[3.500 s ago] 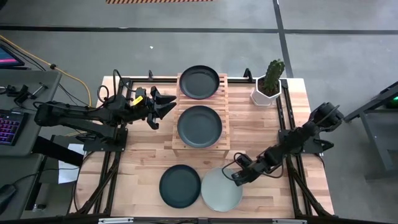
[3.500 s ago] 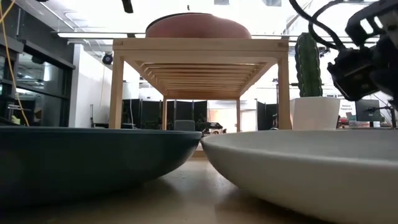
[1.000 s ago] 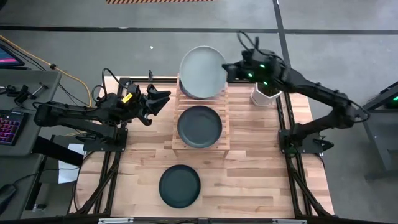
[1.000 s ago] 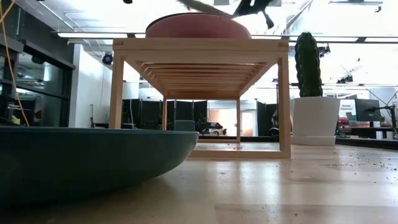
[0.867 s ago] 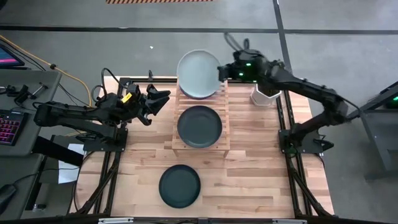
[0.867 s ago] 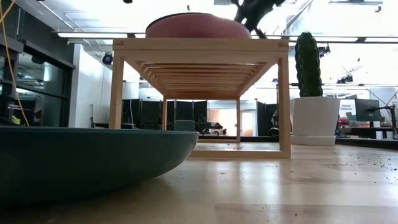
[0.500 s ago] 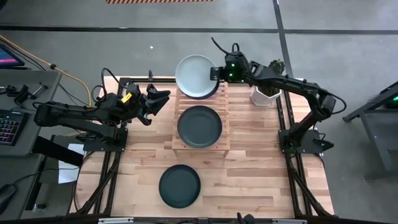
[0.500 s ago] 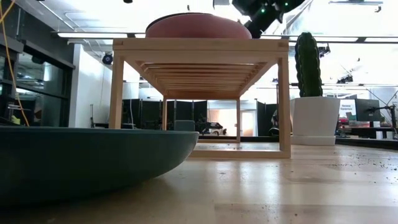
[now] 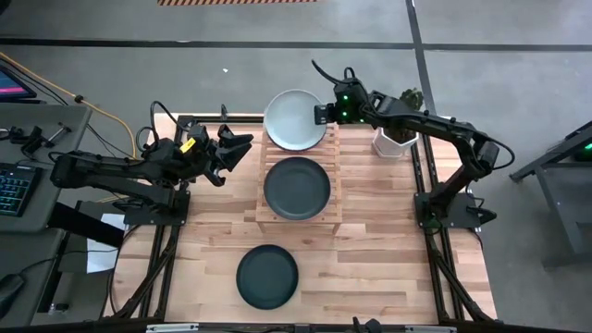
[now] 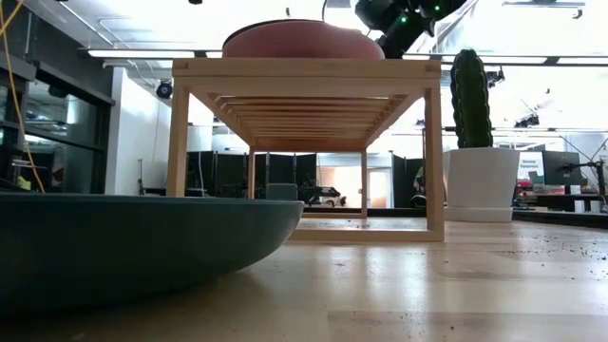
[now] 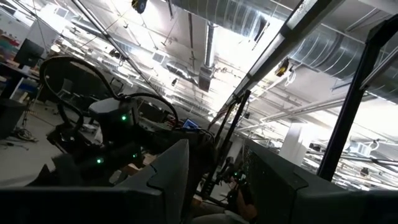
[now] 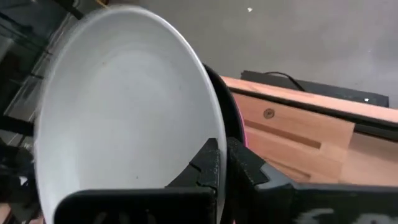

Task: Place and stack plates onto a shelf
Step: Stack the white plate on top of the top black plate on the shelf, then stack the black plate on top of the black plate on the shelf

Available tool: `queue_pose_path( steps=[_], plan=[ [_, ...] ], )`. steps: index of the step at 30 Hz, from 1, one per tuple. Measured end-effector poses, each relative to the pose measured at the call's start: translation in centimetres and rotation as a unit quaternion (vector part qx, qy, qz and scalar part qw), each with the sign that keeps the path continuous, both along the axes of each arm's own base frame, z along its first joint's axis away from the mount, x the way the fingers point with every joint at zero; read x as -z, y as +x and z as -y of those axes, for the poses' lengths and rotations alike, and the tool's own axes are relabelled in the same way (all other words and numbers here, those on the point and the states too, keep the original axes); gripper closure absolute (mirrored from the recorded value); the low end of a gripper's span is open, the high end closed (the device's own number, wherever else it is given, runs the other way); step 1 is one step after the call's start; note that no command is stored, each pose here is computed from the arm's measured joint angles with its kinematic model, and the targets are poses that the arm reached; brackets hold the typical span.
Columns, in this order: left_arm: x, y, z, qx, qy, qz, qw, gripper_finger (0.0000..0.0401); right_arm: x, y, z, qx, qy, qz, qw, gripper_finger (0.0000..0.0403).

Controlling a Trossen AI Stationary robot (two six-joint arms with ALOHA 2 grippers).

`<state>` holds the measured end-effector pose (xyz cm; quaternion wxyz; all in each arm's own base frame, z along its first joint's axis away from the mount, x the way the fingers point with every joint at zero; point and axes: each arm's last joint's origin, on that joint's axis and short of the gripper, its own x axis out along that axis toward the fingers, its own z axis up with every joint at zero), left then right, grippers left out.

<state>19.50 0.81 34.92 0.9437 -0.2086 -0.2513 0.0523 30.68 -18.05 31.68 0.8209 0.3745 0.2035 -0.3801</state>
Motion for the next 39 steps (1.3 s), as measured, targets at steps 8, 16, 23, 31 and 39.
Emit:
queue_pose_path(
  steps=[8, 16, 23, 31, 39],
  plan=[
    [0.0, 0.0, 0.0, 0.000, 0.000, 0.000, 1.000, 0.0260, 0.1, 0.0, -0.1, -0.018, 0.014, 0.004, 1.000, 0.0403],
    [0.0, 0.0, 0.0, 0.000, 0.000, 0.000, 1.000, 0.0260, 0.0, 0.0, -0.1, -0.026, 0.004, -0.001, 1.000, 0.0377],
    [0.0, 0.0, 0.0, 0.000, 0.000, 0.000, 1.000, 0.0260, -0.1, -0.4, 0.5, -0.062, 0.025, 0.013, 0.998, 0.0290],
    [0.1, 0.0, 0.0, 0.000, 0.000, -0.003, 1.000, 0.0260, -2.2, -2.2, -1.1, -0.162, -0.003, 0.007, 0.987, 0.0246],
    [0.1, 0.1, 0.0, -0.003, 0.006, -0.010, 1.000, 0.0260, -5.5, -7.4, -3.9, -0.182, -0.070, -0.066, 0.979, 0.0245]
  ],
)
